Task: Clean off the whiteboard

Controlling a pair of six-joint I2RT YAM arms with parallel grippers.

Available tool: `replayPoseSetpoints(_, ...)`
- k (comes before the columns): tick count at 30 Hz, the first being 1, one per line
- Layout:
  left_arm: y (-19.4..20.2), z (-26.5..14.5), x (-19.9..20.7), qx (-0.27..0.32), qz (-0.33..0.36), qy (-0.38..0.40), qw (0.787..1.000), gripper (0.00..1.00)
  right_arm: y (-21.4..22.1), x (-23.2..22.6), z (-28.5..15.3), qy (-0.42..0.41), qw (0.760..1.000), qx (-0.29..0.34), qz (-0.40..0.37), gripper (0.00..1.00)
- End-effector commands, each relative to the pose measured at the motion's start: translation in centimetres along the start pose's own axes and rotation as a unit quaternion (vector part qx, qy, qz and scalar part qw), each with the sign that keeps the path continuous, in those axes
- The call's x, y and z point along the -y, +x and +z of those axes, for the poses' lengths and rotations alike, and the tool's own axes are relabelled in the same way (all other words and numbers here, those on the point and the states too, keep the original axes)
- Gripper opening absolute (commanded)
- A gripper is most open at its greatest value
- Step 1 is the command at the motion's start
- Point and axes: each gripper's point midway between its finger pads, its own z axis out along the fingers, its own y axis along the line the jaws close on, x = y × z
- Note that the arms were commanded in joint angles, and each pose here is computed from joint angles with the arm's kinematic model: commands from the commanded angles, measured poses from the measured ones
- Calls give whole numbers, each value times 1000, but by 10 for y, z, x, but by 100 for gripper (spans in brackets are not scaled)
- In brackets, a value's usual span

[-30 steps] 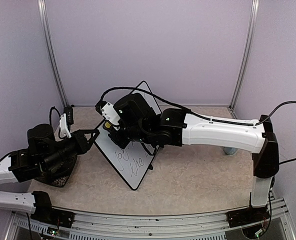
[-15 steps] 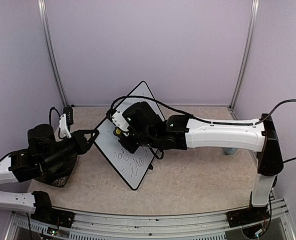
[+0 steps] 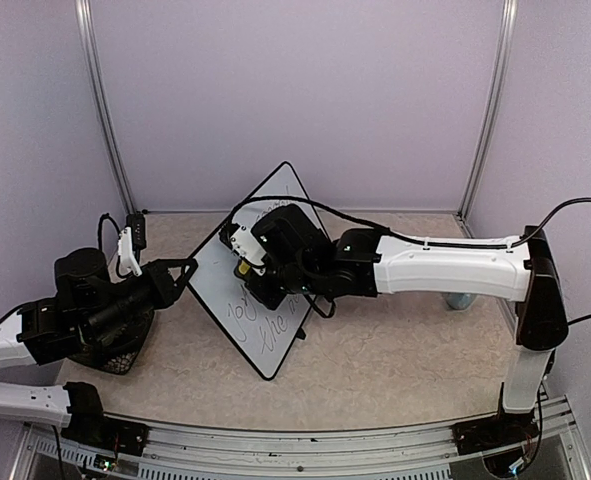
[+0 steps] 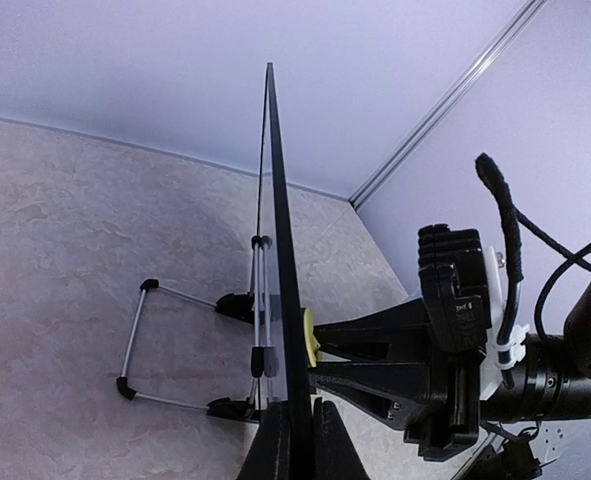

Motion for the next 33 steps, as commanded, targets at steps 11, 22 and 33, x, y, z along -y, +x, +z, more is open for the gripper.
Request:
replayPoseSetpoints(11,-19,-13,36,23,-46,86,995,0,-71,9,6,-36,996,69,32,0)
replayPoseSetpoints(22,-20,-14,37,24,-42,89,995,0,-33,-5,14,-73,996,26,44,0)
replayPoseSetpoints(33,-21,-15,38,25,-42,91,995,0,27,-14,7,-88,994,-31,51,0)
